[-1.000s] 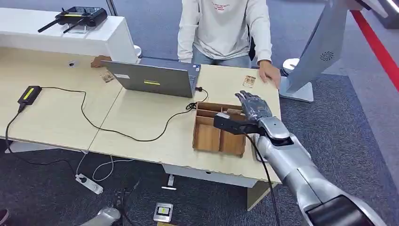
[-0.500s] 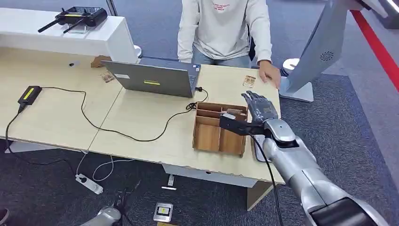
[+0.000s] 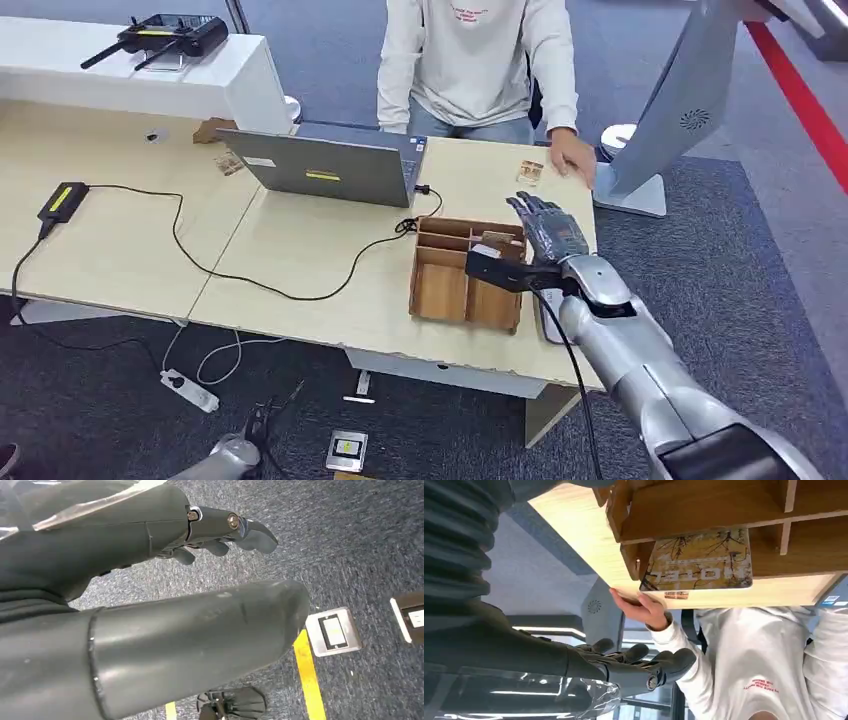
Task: Pass the card to the sensor for recognition and then transmit it.
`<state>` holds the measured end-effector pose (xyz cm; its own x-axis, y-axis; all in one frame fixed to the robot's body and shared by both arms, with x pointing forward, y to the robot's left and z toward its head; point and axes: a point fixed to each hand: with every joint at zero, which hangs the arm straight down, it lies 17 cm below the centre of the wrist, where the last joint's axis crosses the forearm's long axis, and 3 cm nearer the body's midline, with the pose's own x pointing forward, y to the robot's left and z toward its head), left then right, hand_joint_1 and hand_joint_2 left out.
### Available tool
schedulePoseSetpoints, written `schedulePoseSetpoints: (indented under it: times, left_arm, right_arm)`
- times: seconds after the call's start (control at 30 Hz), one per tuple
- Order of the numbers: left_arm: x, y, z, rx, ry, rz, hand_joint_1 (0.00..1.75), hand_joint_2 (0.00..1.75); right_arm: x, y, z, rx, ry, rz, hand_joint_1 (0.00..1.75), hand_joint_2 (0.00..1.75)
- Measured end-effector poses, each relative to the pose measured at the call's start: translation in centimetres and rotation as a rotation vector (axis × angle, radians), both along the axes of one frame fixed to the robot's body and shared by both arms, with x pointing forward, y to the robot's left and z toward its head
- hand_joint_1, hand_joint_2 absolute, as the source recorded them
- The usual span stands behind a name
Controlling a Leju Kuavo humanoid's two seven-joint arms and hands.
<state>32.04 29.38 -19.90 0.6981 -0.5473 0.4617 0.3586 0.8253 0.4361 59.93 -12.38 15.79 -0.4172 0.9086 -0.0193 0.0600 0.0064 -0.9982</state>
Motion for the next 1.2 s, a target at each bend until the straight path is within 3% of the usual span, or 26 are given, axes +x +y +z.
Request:
schedulePoseSetpoints:
  times: [0.67,1.2]
  left_arm:
    - [0.1,-0.8,0.1,-0.011,-0.013,0.032,0.0,0.0]
    - [-0.1,-1.0,0.0,-0.035,-0.012,0.059,0.0,0.0]
  right_arm:
    - [-0.4,0.5,-0.5,0.013,0.016,0.015,0.0,1.75]
    - [-1.5,4.9,0.5,0.057,0.026,0.121,0.0,1.75]
